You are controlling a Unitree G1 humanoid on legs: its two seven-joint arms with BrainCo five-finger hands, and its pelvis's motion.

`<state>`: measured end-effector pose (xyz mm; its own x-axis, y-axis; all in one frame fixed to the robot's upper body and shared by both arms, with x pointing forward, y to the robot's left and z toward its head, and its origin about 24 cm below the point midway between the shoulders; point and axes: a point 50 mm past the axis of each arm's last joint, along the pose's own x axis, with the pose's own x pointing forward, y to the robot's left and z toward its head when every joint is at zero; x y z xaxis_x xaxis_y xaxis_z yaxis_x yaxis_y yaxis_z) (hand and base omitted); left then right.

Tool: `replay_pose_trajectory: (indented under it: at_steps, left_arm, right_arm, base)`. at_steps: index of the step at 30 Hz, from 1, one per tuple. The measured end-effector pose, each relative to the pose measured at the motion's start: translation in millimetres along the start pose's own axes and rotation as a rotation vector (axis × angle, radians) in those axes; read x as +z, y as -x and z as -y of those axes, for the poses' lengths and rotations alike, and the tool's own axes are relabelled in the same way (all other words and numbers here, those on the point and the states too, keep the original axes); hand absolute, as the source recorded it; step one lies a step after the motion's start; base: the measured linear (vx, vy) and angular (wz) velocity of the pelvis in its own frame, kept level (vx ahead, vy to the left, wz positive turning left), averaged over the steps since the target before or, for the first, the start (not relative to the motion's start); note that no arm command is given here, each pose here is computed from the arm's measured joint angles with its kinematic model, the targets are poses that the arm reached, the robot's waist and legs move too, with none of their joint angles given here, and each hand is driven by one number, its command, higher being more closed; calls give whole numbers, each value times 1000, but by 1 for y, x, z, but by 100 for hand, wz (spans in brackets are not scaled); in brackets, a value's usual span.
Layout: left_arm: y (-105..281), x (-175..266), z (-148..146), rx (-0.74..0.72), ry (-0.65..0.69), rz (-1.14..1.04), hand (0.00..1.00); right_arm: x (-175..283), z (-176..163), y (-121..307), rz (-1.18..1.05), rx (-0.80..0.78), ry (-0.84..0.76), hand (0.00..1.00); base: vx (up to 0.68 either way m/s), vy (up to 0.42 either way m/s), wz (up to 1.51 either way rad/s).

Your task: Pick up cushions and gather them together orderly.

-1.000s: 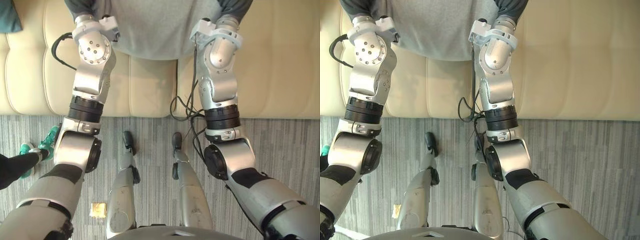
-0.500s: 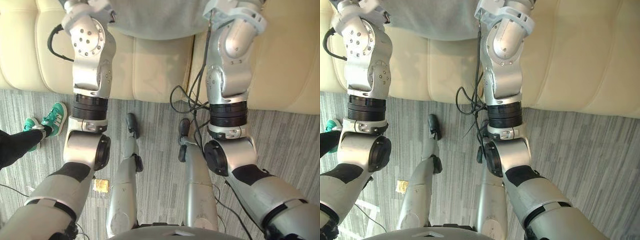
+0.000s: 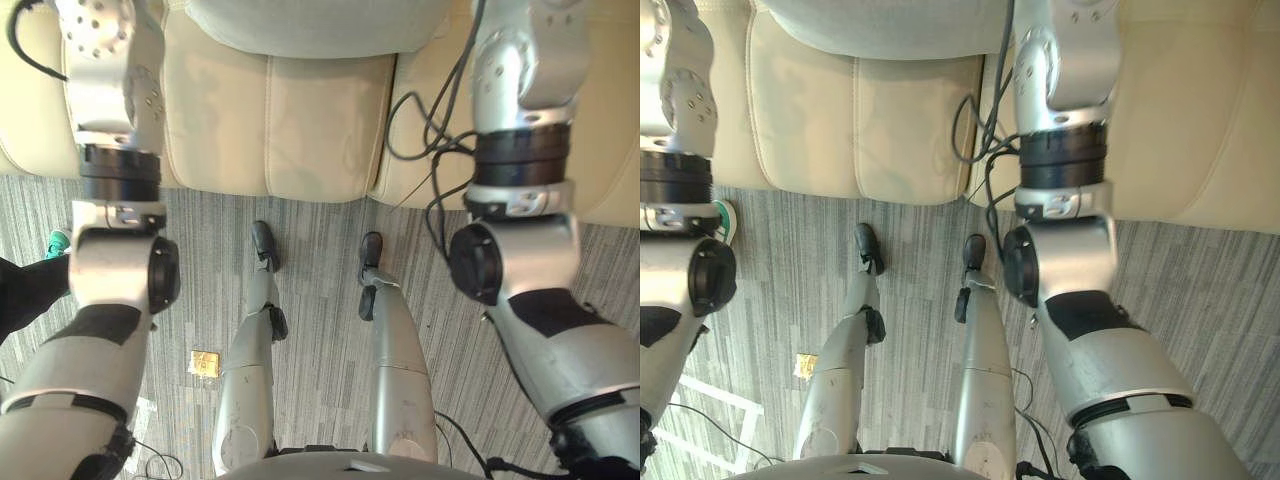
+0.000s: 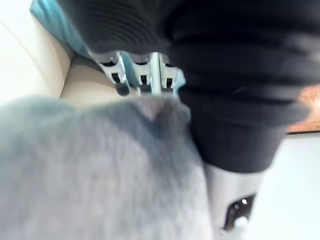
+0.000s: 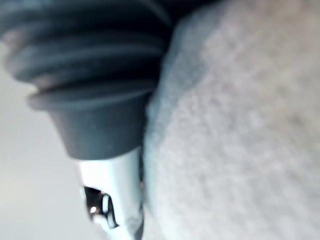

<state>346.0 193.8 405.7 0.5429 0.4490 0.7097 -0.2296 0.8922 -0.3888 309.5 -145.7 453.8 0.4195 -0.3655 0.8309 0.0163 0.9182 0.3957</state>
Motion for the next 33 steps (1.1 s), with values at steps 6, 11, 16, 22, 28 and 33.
replay_pose_trajectory:
  at_steps: [6,11,16,22,28,33]
  left_arm:
    - [-11,-6,-8,-18,5,-63,0]
    - [-17,-11,-7,3,21,-123,0]
    - [-22,-14,-12,19,37,-166,0]
    - [-4,-31,-114,163,-87,-160,0]
    - [102,-65,-204,261,-211,-263,0]
    - [225,-83,-251,321,-292,-516,0]
  right_arm:
    - [-8,5,-20,-115,-1,-47,0]
    - [-6,2,-28,-161,-6,-93,0]
    - [-6,32,-40,-168,-80,-38,0]
    - [-9,120,-27,-150,-226,58,0]
    - [1,237,54,-138,-388,264,0]
    - [-1,273,159,-292,-297,440,0]
  base:
    - [-15,-81,4]
    - [2,-39,6]
    - [29,-20,11]
    - [8,-65,6]
    - [35,-76,6]
    - [9,-127,5]
